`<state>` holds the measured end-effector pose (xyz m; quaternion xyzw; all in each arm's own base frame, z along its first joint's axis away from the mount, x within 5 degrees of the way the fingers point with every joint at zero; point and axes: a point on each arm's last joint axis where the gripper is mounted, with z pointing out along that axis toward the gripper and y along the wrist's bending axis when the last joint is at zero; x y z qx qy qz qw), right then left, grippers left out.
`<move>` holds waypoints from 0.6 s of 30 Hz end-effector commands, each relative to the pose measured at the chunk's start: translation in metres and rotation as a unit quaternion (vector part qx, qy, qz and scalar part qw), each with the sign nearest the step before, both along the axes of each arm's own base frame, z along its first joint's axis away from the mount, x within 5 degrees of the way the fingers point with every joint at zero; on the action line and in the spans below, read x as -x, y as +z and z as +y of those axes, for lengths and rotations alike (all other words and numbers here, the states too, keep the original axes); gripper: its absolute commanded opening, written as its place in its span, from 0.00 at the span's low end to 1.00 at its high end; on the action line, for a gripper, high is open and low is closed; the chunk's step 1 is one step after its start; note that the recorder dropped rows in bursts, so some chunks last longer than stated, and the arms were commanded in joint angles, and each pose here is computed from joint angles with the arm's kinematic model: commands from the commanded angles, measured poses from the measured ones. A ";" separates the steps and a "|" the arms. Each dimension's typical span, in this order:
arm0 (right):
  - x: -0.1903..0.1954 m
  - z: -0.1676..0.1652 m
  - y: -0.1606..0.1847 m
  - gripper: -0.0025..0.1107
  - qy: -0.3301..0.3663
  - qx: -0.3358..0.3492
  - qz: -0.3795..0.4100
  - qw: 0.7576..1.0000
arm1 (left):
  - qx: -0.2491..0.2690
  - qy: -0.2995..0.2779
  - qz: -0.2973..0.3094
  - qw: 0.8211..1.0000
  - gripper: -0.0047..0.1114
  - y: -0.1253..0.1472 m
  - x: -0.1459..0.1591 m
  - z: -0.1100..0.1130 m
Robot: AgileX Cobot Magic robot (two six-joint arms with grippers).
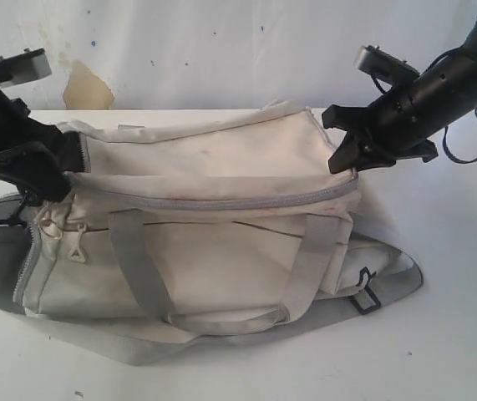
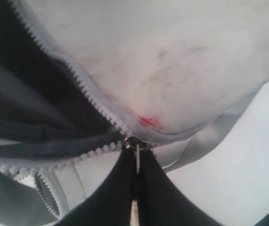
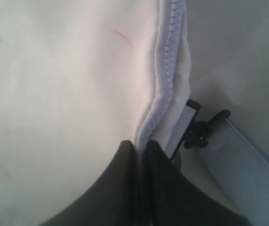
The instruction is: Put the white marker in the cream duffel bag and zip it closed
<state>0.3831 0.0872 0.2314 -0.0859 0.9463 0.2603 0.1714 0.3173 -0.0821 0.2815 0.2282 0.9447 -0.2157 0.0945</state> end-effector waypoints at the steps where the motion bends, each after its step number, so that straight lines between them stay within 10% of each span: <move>1: -0.001 -0.006 0.002 0.18 0.002 0.011 -0.011 1.000 | 0.048 -0.026 -0.041 0.998 0.04 0.022 0.010 -0.006; 9: -0.004 -0.007 0.005 0.51 0.009 0.020 -0.040 0.999 | 0.055 -0.028 -0.066 0.996 0.04 0.039 0.019 -0.005; 18: 0.010 0.015 0.053 0.51 0.098 0.034 -0.141 0.985 | 0.052 0.013 -0.042 0.998 0.04 0.037 0.019 -0.004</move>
